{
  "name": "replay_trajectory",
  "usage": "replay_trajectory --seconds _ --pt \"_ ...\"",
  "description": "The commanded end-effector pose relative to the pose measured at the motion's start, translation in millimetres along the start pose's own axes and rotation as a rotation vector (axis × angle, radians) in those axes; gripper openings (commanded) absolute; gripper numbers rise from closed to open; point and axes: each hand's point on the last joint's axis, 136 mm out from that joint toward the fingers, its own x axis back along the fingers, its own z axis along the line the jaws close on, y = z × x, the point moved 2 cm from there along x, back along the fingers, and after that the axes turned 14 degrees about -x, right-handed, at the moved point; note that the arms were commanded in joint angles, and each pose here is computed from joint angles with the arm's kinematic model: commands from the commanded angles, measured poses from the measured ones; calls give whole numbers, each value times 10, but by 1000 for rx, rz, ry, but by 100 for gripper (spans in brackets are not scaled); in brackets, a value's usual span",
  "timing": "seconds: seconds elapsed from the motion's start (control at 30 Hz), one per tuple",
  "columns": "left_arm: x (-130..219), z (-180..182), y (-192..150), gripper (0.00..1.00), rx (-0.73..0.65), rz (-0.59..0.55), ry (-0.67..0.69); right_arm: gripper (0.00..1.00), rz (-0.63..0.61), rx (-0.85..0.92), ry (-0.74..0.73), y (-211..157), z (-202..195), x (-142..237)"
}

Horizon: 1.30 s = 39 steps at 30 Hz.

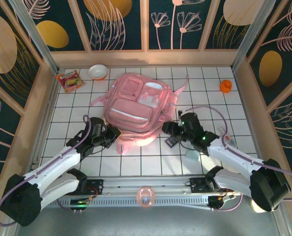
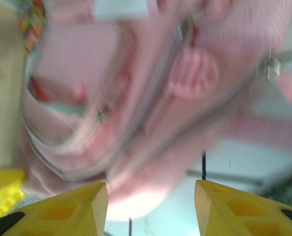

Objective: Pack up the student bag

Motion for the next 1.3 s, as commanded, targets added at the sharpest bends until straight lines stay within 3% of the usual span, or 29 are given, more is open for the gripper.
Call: replay_trajectory --seconds 0.0,0.23,0.47,0.77,0.87,1.0,1.17,1.27 --pt "10 -193 67 0 -11 -22 -78 49 -12 -137 44 -164 27 -77" --pt "-16 -158 -55 0 -24 44 -66 48 -35 -120 59 -190 114 -352" --pt "-24 -193 -529 0 -41 219 -67 47 -19 -55 68 -186 213 -551" --pt "-32 -262 -777 0 -58 270 -59 47 -32 -7 57 -136 241 -579" --pt "-13 -301 -768 11 -89 265 -41 49 -40 1 55 -114 247 -548" --pt "50 -370 -675 41 -122 214 -46 52 -56 10 54 -88 264 -447" --pt "142 -343 -541 60 -171 110 -49 54 -74 35 31 -61 255 -265" --pt "188 -394 -485 64 -223 63 -87 55 -104 56 9 -12 243 -137"
